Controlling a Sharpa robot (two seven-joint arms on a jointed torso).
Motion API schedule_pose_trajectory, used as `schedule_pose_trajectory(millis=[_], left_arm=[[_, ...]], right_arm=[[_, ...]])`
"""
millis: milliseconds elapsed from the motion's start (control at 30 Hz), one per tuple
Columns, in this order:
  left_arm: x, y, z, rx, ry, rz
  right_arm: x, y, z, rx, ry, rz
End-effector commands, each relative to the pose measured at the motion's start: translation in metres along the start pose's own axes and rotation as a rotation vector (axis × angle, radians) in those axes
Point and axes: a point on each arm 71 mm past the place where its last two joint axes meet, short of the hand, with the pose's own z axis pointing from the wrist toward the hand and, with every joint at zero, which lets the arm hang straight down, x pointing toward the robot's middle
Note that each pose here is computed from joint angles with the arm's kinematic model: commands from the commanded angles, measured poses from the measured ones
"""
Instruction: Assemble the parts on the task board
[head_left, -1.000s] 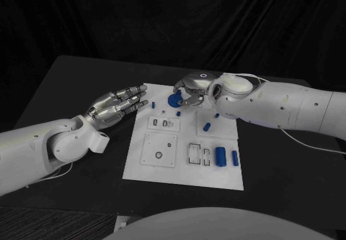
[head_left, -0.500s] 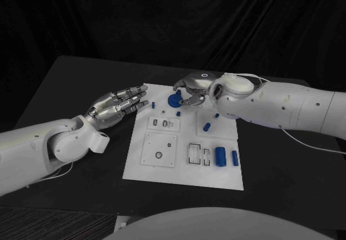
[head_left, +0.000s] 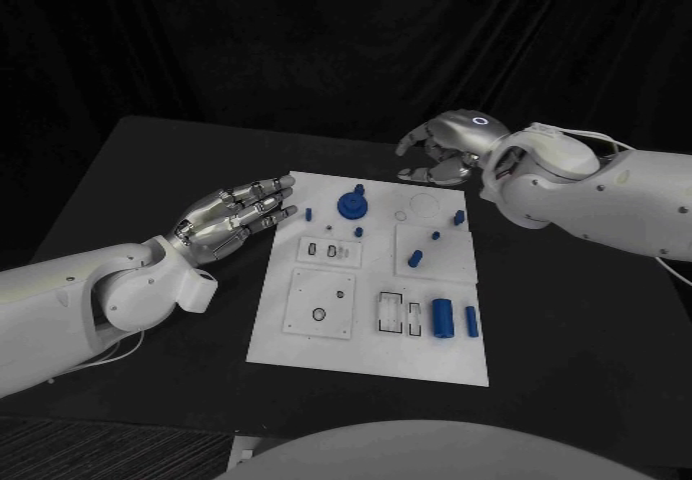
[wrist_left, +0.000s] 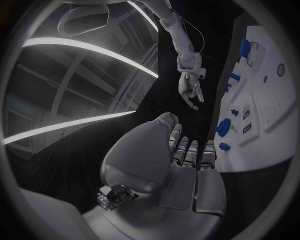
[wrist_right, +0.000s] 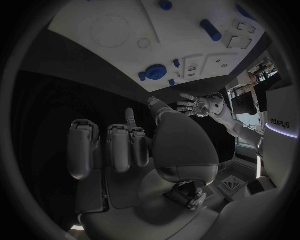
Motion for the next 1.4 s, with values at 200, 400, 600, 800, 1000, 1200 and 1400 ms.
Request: schedule_pose_trajectory(millis=[200, 400, 600, 800, 1000, 1200, 1400], left_arm=[[0.0050, -0.0014, 0.0026, 0.037, 0.021, -0.011], [0.0054, -0.0012, 0.0041, 0.041, 0.023, -0.011], [0.0042, -0.0013, 0.0034, 0.041, 0.021, -0.011], [0.0047, -0.0007, 0.0035, 0.042, 0.027, -0.015], [0.0042, -0.0001, 0.0028, 0.042, 0.028, -0.018], [0.0039, 0.0004, 0.0019, 0.039, 0.028, -0.020], [0.0028, 0.0005, 0.0005, 0.037, 0.026, -0.020]], right_arm=[[-0.013, -0.033, -0.039, 0.100, -0.059, 0.052], [-0.004, -0.057, -0.078, 0.181, -0.051, 0.072], [0.014, -0.069, -0.096, 0.219, -0.025, 0.078], [0.032, -0.073, -0.104, 0.222, 0.006, 0.085], [0.050, -0.070, -0.107, 0.202, 0.019, 0.092], [0.060, -0.067, -0.107, 0.188, 0.036, 0.099], [0.067, -0.064, -0.105, 0.179, 0.036, 0.101]])
